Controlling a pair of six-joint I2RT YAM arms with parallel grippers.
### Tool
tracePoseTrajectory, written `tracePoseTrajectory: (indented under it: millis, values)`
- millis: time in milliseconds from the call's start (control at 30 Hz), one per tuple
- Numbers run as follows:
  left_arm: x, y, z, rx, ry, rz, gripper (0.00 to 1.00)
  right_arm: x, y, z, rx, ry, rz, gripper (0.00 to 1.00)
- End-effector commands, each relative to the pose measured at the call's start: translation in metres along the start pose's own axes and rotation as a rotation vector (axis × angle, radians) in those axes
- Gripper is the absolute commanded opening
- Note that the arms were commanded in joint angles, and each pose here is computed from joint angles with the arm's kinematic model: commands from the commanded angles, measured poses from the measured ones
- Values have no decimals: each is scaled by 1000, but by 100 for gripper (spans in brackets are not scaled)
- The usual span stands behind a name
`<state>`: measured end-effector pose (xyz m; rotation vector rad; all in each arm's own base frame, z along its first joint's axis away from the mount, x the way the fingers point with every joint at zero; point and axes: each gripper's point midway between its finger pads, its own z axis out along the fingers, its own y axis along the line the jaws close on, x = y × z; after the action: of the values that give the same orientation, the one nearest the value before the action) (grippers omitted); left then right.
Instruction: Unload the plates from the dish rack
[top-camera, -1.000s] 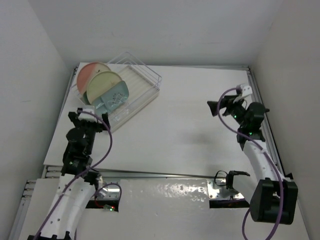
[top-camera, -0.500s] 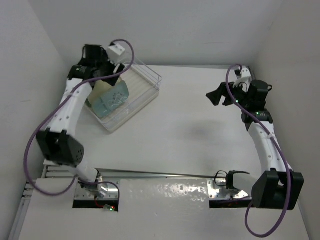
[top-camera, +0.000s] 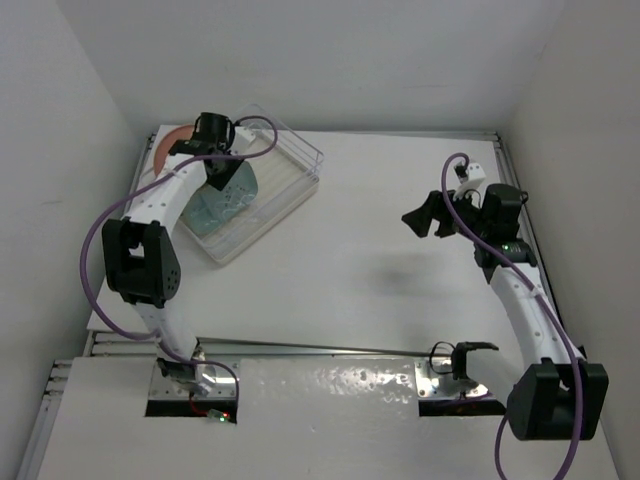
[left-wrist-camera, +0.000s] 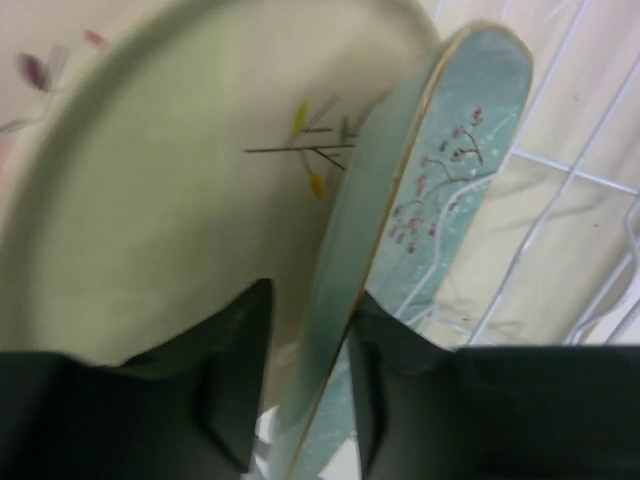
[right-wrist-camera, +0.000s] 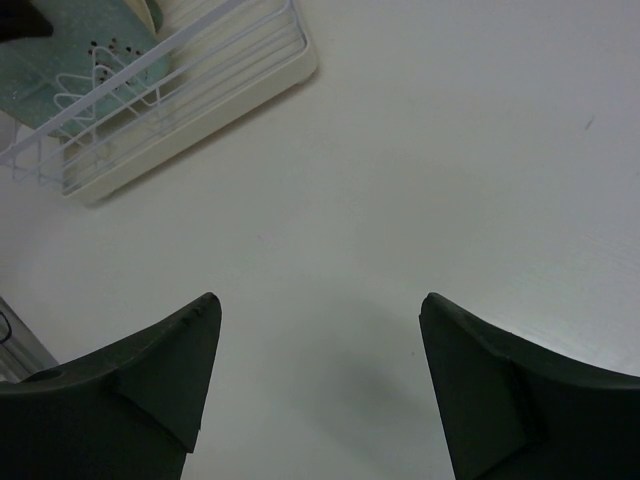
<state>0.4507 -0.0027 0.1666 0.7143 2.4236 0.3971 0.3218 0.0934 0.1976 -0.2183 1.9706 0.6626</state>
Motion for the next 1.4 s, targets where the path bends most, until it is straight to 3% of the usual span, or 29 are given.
tracePoseTrajectory:
  millis: [0,100,133,233,600,800,967,1133,1267,1367]
  values:
    - [9,-9,7,13,12,-2,30,-5,4,-4,0,-42,-2,79]
    - [14,-19,7,58,18,1,20,-5,4,-6,9,-47,-4,79]
    - [11,-18,4,57,7,-3,11,-6,4,-5,8,-51,-3,79]
    - [-7,-13,-11,70,-44,-27,0,-9,4,-4,8,-60,9,79]
    - [-102,63,-133,-135,-427,-140,0,-9,5,-1,-7,-72,41,77]
    - [-112,56,-155,-77,-507,-216,0,-18,5,2,-5,-105,47,75]
    - [-138,25,-182,148,-639,-371,0,-34,5,11,8,-105,103,70]
    - [-162,-24,-207,498,-734,-542,0,-52,67,47,-129,-56,38,77]
    - [-153,-67,-202,731,-710,-611,0,-90,123,73,-359,-133,159,84]
    - [-147,-80,-195,783,-686,-621,0,-107,137,84,-409,-153,181,84]
